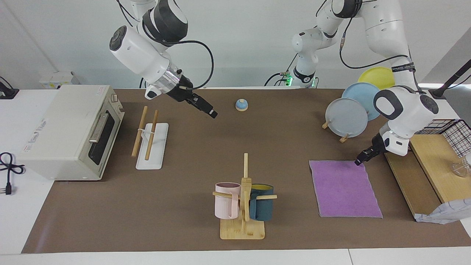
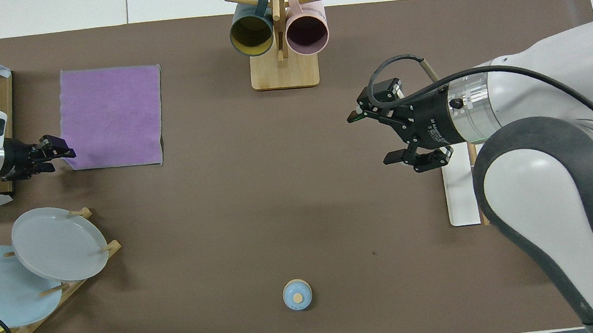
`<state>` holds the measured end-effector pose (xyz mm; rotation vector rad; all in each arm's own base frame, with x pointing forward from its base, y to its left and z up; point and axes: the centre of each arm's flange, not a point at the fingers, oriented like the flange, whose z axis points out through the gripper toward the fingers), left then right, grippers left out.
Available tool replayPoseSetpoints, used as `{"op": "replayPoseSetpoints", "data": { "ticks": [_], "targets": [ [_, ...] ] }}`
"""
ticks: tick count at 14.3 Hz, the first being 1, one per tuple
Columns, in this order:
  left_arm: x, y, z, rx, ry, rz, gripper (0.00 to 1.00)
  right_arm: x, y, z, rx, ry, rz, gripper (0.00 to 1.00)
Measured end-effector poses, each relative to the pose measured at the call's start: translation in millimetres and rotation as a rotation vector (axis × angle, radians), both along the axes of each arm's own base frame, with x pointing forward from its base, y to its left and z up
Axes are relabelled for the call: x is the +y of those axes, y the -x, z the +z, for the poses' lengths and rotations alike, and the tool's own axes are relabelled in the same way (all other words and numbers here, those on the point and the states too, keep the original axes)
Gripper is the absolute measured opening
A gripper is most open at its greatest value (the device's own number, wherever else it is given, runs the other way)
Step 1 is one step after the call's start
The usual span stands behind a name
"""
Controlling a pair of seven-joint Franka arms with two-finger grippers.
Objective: Fold towel and hang on rack
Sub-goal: 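Move the left gripper to the purple towel while the right gripper advances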
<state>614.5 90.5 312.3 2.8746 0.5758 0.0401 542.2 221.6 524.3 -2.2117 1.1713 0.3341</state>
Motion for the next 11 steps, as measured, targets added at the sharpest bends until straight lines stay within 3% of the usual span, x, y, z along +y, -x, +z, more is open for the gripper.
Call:
{"op": "replayPoseSetpoints", "data": {
  "ticks": [3,4,5,6,7,10,11],
  "targets": [
    [2,0,-6,0.010,0.002,0.021,0.54,20,6.6,-2,0.051,-0.058,-0.083,1.00],
    [2,0,-6,0.010,0.003,0.024,0.53,27,8.5,-4,0.051,-0.071,-0.112,1.00],
    [3,0,-6,0.010,0.003,0.026,0.44,35,11.5,-6,0.047,-0.080,-0.128,1.00],
    [4,0,-6,0.010,0.003,0.028,0.44,43,14.9,-9,0.040,-0.084,-0.135,1.00],
    [5,0,-6,0.010,0.003,0.031,0.38,51,18.4,-12,0.032,-0.084,-0.141,1.00],
    [9,1,-6,0.010,0.003,0.037,0.04,67,26.5,-20,0.020,-0.078,-0.149,1.00],
    [9,1,-6,0.010,0.003,0.038,0.02,68,27.5,-22,0.025,-0.077,-0.152,1.00]
  ]
}}
